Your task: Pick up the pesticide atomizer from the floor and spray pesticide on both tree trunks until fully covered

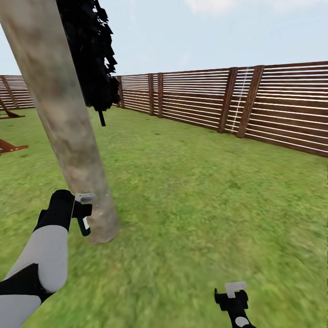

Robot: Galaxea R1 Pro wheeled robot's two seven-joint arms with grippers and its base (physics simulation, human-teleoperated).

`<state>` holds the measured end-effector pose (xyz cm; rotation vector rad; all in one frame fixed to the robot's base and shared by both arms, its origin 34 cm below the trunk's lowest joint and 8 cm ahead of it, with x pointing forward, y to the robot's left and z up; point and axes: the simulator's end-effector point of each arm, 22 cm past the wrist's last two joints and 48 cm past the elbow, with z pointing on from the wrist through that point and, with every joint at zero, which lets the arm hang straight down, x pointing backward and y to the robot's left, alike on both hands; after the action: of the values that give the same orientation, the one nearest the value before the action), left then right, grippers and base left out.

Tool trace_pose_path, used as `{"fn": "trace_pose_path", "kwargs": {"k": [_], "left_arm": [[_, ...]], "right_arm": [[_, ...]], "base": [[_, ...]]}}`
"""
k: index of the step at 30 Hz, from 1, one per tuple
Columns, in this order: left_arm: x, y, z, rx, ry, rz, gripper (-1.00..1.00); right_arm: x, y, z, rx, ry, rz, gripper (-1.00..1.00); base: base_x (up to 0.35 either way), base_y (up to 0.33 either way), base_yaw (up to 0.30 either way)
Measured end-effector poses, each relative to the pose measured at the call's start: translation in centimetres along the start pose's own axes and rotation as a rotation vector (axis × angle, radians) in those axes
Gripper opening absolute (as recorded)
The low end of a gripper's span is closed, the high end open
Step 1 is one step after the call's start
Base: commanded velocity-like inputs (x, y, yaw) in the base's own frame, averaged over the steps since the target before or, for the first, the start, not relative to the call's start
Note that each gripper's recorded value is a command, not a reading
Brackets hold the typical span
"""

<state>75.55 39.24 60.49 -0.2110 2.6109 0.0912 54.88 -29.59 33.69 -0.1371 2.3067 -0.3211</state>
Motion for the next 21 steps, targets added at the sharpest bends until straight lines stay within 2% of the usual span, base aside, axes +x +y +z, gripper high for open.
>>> {"fn": "trace_pose_path", "kwargs": {"k": [7,14,18,21], "left_arm": [[0.4,0.6,0.3,-0.009,0.011,-0.002,-1.00],[2.0,1.4,0.9,-0.025,0.036,0.002,-1.00],[4.1,1.7,1.7,-0.032,0.065,0.004,-1.00],[4.8,1.7,2.0,-0.033,0.075,0.005,-1.00]], "right_arm": [[0.0,0.1,0.0,-0.001,0.000,0.001,1.00],[0.0,0.1,0.0,-0.002,0.000,0.001,1.00],[0.0,0.1,0.0,-0.002,0.000,0.001,1.00],[0.0,0.1,0.0,-0.002,-0.001,0.001,1.00]], "base": [[0.003,-0.272,0.009],[0.072,-0.273,0.253],[0.157,-0.260,0.277],[0.183,-0.241,0.105]]}}
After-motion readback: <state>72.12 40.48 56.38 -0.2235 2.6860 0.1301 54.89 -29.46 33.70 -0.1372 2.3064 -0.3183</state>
